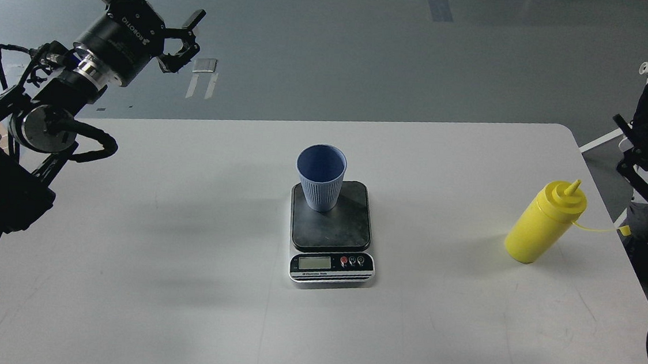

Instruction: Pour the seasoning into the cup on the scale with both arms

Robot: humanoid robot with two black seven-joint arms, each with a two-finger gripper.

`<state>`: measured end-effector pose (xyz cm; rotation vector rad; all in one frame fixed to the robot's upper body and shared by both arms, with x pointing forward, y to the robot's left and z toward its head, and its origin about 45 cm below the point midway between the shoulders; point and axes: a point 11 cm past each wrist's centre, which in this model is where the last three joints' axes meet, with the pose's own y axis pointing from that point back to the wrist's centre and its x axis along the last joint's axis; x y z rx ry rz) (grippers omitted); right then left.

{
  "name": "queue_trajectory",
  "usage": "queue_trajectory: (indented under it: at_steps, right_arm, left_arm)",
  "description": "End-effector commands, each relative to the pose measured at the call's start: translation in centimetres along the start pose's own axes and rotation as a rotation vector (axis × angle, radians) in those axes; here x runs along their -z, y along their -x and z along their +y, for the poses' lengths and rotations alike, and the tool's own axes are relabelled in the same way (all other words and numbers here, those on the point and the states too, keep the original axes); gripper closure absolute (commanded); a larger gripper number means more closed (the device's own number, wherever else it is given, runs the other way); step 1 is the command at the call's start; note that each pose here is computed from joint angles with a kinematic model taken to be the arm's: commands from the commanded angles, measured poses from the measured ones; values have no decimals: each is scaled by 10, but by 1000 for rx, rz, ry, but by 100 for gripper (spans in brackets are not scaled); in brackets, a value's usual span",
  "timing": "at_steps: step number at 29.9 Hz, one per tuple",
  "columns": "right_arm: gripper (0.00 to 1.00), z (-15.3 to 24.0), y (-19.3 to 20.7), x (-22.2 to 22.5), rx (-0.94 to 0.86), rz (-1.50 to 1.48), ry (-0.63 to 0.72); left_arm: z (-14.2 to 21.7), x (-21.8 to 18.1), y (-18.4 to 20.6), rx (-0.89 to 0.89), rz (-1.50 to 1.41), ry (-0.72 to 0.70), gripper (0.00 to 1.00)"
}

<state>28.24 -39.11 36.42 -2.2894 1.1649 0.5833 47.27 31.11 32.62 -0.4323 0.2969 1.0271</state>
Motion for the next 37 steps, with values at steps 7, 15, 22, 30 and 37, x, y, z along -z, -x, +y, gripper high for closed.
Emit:
queue_trajectory:
  at_steps: [7,15,22,30,37]
  right_arm:
    - [0,-95,-5,68,42,170,83]
    - [0,-185,-19,56,31,154,121]
    - [0,-245,-25,2,2,154,169]
    - [0,-280,-10,-15,22,96,136]
    - [0,-280,-10,-16,26,89,127]
  left_arm:
    - [-5,-13,3,8,-10,25,2]
    - [-8,-22,3,6,-13,51,2]
    - [-22,-48,7,9,-40,89,2]
    - [-31,-69,4,-11,-47,135,2]
    - [-32,-63,2,-20,-37,121,2]
